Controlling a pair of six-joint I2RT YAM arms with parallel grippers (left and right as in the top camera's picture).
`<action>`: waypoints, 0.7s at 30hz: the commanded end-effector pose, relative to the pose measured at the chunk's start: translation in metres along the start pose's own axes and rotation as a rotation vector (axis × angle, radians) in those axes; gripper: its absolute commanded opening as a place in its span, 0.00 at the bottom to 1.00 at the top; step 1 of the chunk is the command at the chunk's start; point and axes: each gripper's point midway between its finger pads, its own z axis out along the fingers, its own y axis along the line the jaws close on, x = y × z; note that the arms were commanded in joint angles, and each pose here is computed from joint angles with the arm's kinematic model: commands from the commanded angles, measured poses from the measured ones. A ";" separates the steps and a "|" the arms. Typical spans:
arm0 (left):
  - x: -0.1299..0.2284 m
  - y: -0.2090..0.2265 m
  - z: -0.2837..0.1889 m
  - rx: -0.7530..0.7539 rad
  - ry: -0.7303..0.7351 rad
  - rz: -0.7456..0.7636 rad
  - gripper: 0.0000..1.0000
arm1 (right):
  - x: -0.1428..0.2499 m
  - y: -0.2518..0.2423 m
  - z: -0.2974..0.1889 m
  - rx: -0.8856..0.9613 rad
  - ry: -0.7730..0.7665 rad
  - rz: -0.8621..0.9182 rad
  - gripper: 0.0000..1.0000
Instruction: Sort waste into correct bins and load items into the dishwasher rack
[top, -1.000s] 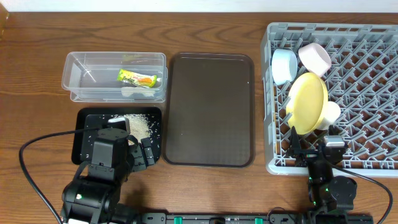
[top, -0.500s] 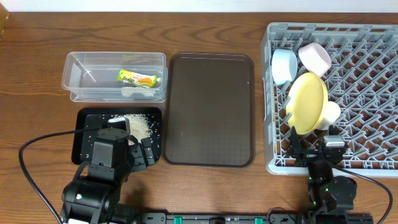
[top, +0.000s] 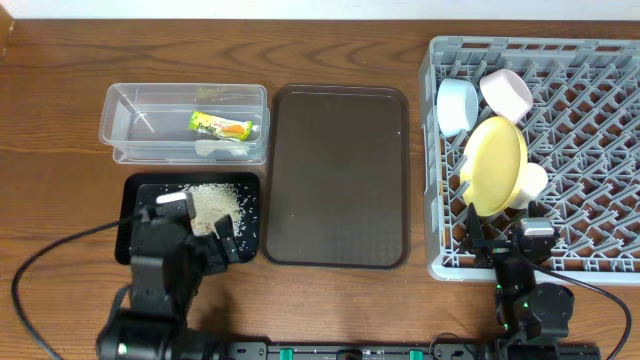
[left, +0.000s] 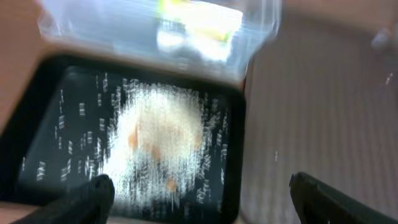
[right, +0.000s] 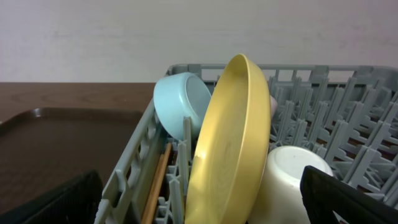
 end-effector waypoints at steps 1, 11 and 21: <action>0.004 0.009 0.006 -0.008 -0.082 0.058 0.93 | 0.000 0.001 0.000 -0.009 -0.001 -0.011 0.99; -0.001 0.012 0.023 0.044 -0.391 0.078 0.93 | 0.000 0.001 0.000 -0.009 -0.001 -0.011 0.99; -0.016 0.008 0.029 0.076 -0.637 0.121 0.93 | 0.000 0.001 0.000 -0.008 -0.001 -0.011 0.99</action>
